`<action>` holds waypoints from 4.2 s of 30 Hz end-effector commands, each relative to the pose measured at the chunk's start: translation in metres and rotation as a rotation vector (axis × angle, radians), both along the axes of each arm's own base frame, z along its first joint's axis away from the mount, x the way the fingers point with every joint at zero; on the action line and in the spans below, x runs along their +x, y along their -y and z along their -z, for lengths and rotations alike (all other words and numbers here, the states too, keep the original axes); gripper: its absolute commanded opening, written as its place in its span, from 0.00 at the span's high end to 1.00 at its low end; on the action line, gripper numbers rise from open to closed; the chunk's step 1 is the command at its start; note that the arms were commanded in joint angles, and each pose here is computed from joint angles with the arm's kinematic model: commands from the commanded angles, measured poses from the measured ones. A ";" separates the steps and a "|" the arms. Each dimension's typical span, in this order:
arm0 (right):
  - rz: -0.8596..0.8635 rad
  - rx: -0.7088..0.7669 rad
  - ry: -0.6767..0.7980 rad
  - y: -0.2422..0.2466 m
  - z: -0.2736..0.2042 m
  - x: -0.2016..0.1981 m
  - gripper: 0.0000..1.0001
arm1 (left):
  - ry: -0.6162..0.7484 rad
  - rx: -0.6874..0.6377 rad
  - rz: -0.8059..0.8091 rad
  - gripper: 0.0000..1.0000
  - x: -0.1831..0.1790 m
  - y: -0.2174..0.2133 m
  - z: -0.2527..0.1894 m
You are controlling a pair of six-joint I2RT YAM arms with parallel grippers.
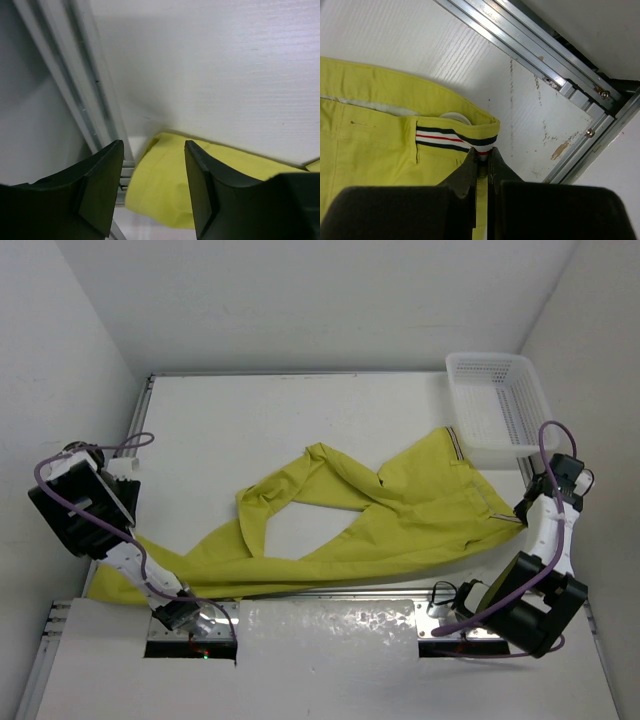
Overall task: Fold and stack the trousers
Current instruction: Flatten the trousers out
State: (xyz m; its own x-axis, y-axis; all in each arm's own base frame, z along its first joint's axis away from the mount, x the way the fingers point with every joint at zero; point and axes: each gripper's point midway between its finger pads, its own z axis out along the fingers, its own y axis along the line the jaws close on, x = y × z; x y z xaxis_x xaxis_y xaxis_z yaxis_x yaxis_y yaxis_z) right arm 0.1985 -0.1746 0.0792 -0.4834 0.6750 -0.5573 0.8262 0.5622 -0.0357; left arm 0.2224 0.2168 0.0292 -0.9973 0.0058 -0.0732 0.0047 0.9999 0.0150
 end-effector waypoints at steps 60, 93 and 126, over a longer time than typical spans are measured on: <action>0.264 -0.118 0.093 0.039 -0.040 -0.013 1.00 | 0.518 -0.236 0.063 1.00 -0.072 -0.043 -0.081; -0.803 -0.284 0.627 -0.194 -0.215 0.117 0.37 | 0.392 -0.176 0.377 0.39 0.030 0.073 -0.099; -1.639 0.238 0.053 -0.492 0.055 0.260 1.00 | 0.057 -0.370 0.598 1.00 -0.033 0.208 -0.018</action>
State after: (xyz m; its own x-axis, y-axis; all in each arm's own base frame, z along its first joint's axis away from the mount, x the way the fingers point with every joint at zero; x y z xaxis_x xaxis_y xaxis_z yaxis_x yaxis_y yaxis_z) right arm 0.4166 0.2979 -0.0043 -0.7282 -0.5350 -0.4284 -0.6523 0.7328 0.1936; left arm 0.1794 0.0119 0.0342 -0.8493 0.4952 -0.1829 0.5278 0.7896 -0.3129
